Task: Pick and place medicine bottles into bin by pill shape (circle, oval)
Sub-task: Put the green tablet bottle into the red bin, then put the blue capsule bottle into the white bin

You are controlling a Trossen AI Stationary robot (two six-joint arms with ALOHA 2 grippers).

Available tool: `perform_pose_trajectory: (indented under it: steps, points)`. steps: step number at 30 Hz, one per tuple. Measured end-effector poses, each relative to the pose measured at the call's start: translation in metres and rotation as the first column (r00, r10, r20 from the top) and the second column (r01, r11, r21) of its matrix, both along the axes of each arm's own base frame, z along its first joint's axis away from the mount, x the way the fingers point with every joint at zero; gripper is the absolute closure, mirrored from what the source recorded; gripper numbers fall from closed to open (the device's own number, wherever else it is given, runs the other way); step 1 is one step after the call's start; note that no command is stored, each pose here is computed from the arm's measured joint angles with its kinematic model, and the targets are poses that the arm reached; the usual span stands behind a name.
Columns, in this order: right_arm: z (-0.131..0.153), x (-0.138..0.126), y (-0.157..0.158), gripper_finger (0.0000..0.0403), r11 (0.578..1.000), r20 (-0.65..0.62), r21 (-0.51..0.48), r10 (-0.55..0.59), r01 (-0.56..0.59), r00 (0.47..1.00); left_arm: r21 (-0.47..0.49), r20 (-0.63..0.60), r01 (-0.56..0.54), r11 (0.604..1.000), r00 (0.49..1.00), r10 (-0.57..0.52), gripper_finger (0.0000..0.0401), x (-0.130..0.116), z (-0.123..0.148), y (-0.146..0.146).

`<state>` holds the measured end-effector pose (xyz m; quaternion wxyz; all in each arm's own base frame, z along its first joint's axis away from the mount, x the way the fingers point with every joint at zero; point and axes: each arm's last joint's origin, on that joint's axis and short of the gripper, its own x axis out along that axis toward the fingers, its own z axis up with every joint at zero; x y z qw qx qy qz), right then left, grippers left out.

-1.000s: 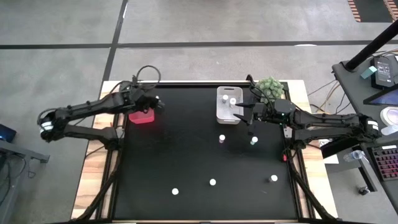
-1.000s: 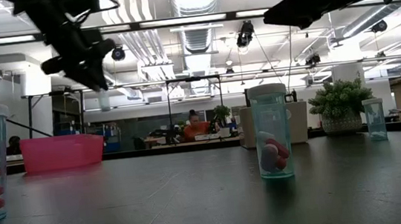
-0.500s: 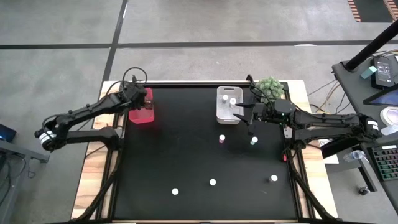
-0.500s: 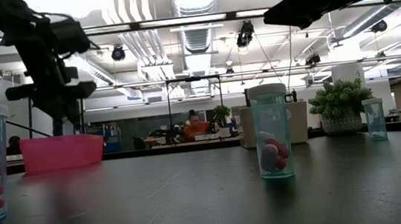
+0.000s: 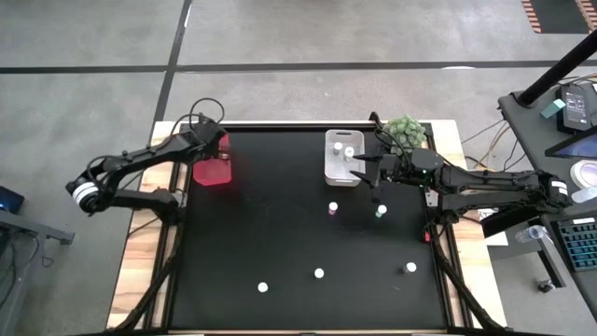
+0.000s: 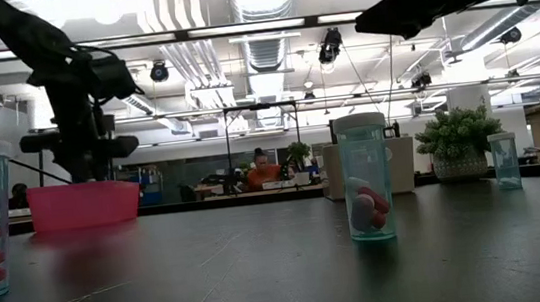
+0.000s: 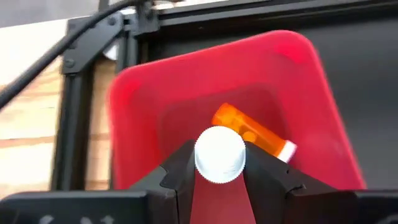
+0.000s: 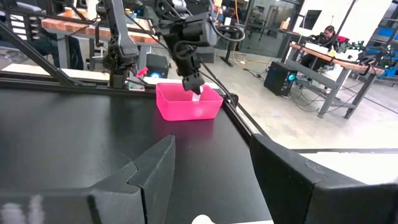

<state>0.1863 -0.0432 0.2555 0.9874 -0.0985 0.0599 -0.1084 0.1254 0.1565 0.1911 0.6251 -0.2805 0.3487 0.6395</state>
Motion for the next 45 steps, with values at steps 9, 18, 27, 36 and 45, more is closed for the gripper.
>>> perform_pose_trajectory:
  steps: [9, 18, 27, 36, 45]
  points:
    - [0.000, 0.000, 0.000, 0.0202, 1.000, -0.001, -0.003, 0.000, 0.000, 1.000, -0.016, -0.009, -0.045, 0.999, 0.999, 0.045, 0.0296, 0.000, -0.008, 0.006]
    - [0.000, 0.000, 0.000, 0.0202, 1.000, -0.002, -0.003, 0.000, 0.000, 1.000, 0.002, 0.008, -0.044, 0.999, 0.999, 0.044, 0.0248, -0.002, -0.002, 0.004]
    - [0.000, 0.000, 0.000, 0.0202, 1.000, -0.003, -0.010, 0.001, -0.001, 1.000, 0.039, 0.036, -0.004, 0.999, 0.999, 0.003, 0.0242, -0.005, 0.021, -0.002]
    - [0.000, 0.000, 0.000, 0.0202, 1.000, 0.003, 0.017, -0.002, 0.002, 1.000, 0.158, 0.161, 0.248, 0.956, 0.949, -0.272, 0.0242, 0.003, 0.060, -0.035]
    - [0.000, 0.000, 0.001, 0.0202, 0.967, 0.053, 0.255, -0.020, 0.006, 0.998, 0.291, 0.201, 0.549, 0.783, 0.766, -0.611, 0.0241, 0.019, 0.081, -0.089]
